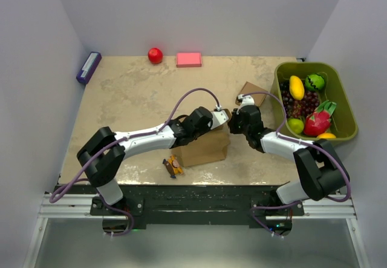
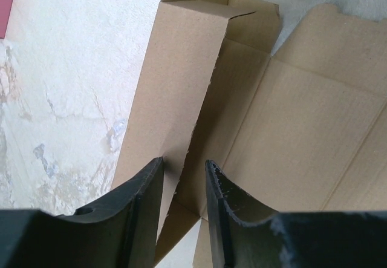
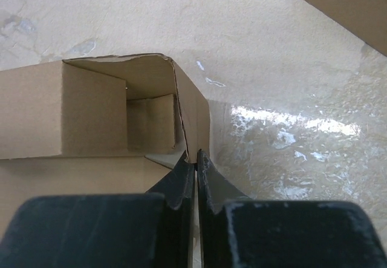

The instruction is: Fold the paper box

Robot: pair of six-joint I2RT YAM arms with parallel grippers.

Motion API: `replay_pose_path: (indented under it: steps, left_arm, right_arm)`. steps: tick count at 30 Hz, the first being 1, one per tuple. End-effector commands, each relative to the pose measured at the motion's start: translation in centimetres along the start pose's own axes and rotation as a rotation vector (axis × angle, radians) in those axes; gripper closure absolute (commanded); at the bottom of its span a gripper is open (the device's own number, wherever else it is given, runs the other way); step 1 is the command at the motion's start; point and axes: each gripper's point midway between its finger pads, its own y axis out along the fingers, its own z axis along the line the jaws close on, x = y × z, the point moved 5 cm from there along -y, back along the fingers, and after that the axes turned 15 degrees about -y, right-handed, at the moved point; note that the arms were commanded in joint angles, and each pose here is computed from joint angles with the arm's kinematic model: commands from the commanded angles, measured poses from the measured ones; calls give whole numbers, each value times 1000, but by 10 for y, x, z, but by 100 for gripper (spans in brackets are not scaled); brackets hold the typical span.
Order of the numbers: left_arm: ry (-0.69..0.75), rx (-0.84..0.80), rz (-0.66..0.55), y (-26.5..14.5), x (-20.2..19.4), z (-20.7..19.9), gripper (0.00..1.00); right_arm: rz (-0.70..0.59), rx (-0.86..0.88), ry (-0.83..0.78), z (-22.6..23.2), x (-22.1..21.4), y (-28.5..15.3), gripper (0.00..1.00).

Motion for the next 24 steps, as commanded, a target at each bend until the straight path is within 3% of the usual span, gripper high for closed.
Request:
replay_pose_path:
  steps: [1, 5, 19, 22, 24]
  left_arm:
    - [3, -9, 16, 7, -8, -6, 63]
    - [1, -10, 11, 6, -7, -6, 64]
    - [3, -10, 20, 9, -11, -7, 67]
    - [2, -10, 22, 9, -11, -7, 67]
    - [0, -9, 19, 8, -10, -7, 67]
  right_arm:
    - [-88, 29, -3, 4, 25, 0, 99]
    - [-76, -5, 1, 0, 22, 2, 100]
    - [-74, -54, -3, -5, 28, 19, 66]
    - [-81, -50, -14, -5, 31, 20, 69]
    - [-84, -34, -14, -3, 33, 19, 83]
